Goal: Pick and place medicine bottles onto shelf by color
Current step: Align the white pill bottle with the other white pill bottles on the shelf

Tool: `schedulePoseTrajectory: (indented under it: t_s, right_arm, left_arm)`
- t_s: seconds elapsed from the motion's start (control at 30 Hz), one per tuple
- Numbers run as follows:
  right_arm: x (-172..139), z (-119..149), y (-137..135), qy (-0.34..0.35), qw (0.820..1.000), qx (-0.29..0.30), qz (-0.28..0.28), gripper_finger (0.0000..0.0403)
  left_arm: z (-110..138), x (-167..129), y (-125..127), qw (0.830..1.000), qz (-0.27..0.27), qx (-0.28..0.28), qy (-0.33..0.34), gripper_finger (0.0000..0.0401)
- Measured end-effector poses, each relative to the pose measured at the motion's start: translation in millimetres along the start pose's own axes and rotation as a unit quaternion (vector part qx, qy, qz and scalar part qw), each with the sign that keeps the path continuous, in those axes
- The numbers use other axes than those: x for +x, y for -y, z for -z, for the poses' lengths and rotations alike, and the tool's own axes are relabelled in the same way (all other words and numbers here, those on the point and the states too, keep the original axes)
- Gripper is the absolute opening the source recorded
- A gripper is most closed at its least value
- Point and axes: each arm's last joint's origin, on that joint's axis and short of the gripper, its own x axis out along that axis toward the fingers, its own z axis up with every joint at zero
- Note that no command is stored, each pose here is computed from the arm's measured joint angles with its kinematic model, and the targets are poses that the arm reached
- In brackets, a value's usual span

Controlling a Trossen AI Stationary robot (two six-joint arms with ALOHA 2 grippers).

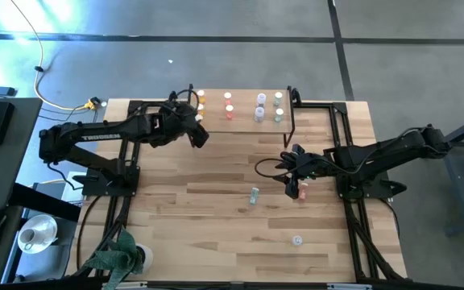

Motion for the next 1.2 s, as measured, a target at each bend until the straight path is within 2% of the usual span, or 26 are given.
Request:
schedulePoseTrajectory:
  t_s: [0.1,0.3,0.47,0.67,1.0,1.2]
  right_arm:
    - [0,1,0,-0.004,1.000,-0.001,0.001,0.0193]
    - [-2,10,-6,-0.041,0.999,-0.018,-0.003,0.0193]
    - [-9,21,-17,-0.083,0.996,-0.022,-0.039,0.0193]
    - [-19,36,-25,-0.129,0.991,-0.011,-0.032,0.0193]
    - [-27,51,-32,-0.173,0.981,0.083,0.008,0.0193]
    - [-33,57,-45,-0.176,0.982,0.069,-0.019,0.0193]
  left_arm:
    - [-2,-11,-5,0.999,0.036,-0.014,0.006,0.0172]
    - [-4,-37,-12,0.989,0.146,-0.033,0.011,0.0172]
    - [4,-62,-1,0.977,0.214,-0.008,0.015,0.0172]
    - [25,-81,24,0.975,0.217,0.031,0.044,0.0172]
    - [78,-64,49,0.973,0.222,0.030,0.049,0.0172]
    - [95,-61,58,0.966,0.250,0.024,0.066,0.0172]
